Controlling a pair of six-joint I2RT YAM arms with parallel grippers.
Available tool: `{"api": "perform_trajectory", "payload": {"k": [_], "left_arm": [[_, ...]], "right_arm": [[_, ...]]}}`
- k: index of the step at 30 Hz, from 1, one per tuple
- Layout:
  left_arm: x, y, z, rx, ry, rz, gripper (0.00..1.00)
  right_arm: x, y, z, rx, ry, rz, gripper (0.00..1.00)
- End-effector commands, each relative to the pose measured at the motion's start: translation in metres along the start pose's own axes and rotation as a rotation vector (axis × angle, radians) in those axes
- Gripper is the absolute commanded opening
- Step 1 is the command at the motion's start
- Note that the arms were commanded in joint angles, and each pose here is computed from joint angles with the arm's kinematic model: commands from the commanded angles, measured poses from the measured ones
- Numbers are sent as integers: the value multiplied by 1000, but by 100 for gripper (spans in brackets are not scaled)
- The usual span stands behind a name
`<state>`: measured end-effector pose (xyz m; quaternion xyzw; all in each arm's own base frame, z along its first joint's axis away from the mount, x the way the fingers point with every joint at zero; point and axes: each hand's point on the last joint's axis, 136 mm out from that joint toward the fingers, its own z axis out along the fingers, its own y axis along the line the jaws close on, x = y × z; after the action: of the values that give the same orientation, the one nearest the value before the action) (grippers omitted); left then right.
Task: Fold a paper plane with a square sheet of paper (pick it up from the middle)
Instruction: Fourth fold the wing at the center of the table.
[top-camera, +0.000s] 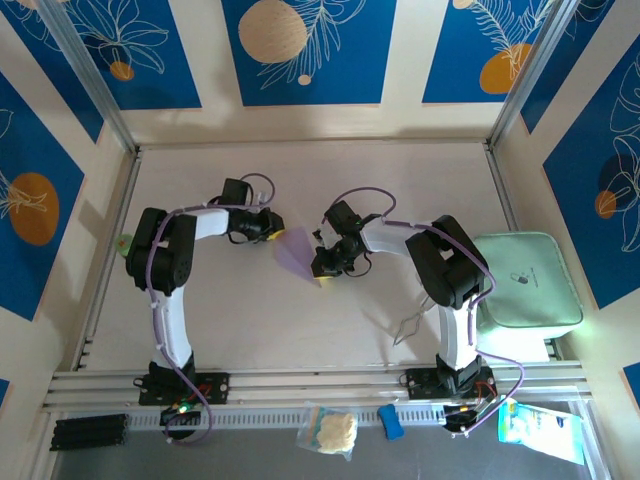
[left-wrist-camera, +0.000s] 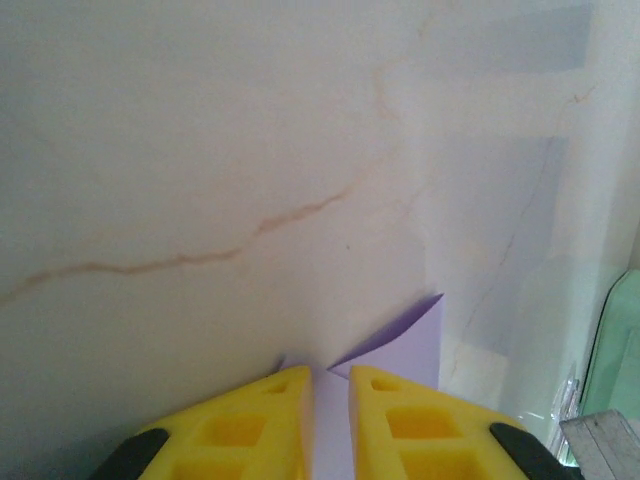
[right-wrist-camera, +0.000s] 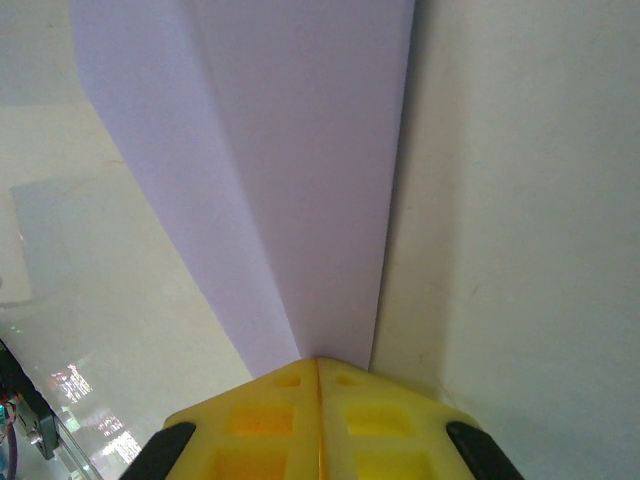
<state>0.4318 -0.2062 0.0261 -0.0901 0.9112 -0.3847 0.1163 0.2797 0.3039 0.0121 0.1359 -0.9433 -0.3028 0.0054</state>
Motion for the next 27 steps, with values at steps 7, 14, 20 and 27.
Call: {"api": "perform_trajectory", "payload": {"k": [7, 14, 20, 27], "left_arm": [[-42, -19, -64, -121, -163, 50, 21], [13, -49, -68, -89, -133, 84, 21], [64, -63, -34, -37, -45, 90, 21], [75, -59, -1, -36, -1, 89, 20]], "right_arm": [[63, -62, 14, 217, 190, 135, 8], [65, -63, 20, 220, 200, 142, 8], [66, -63, 20, 223, 205, 145, 8], [68, -64, 21, 224, 209, 147, 8]]}}
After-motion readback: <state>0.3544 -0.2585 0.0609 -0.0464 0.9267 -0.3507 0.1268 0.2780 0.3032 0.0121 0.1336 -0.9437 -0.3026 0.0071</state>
